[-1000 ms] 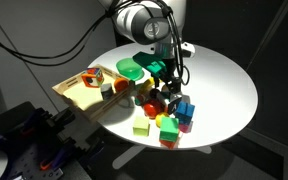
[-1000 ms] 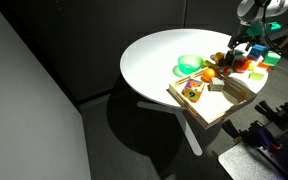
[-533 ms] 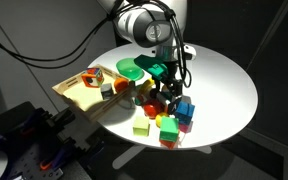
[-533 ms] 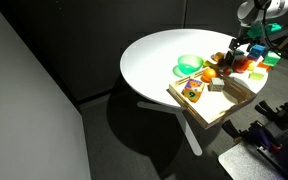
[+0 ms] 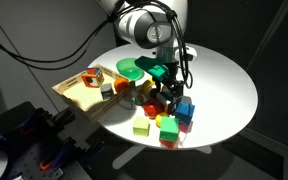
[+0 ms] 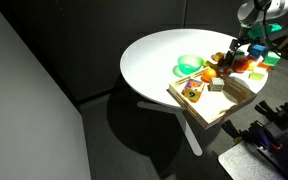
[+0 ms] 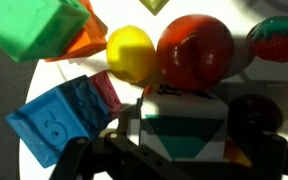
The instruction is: Lift the black and white dice and put it in the green bowl
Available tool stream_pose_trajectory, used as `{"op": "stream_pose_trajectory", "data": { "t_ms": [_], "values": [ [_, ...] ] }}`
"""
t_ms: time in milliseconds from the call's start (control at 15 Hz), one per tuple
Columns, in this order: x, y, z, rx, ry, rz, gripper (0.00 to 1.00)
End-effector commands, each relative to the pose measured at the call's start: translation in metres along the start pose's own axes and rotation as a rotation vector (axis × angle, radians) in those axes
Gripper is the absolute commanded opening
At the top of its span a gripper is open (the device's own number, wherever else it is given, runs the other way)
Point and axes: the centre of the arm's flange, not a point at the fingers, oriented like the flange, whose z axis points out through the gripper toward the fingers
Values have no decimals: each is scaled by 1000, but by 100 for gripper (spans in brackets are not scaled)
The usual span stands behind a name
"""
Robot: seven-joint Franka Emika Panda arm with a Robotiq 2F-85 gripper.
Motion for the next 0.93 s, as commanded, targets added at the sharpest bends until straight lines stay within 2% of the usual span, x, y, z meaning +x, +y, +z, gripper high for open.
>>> {"op": "stream_pose_trajectory", "data": {
  "t_ms": [0,267,400,600,867],
  "values": [
    [8,4,0,-19,12,-13,100],
    [7,2,2,-23,8,-11,100],
    [8,2,3,-25,5,-7,72],
    [8,1,2,-26,-1,-5,47],
    [5,0,-13,-8,-4,-3,20]
  ]
}}
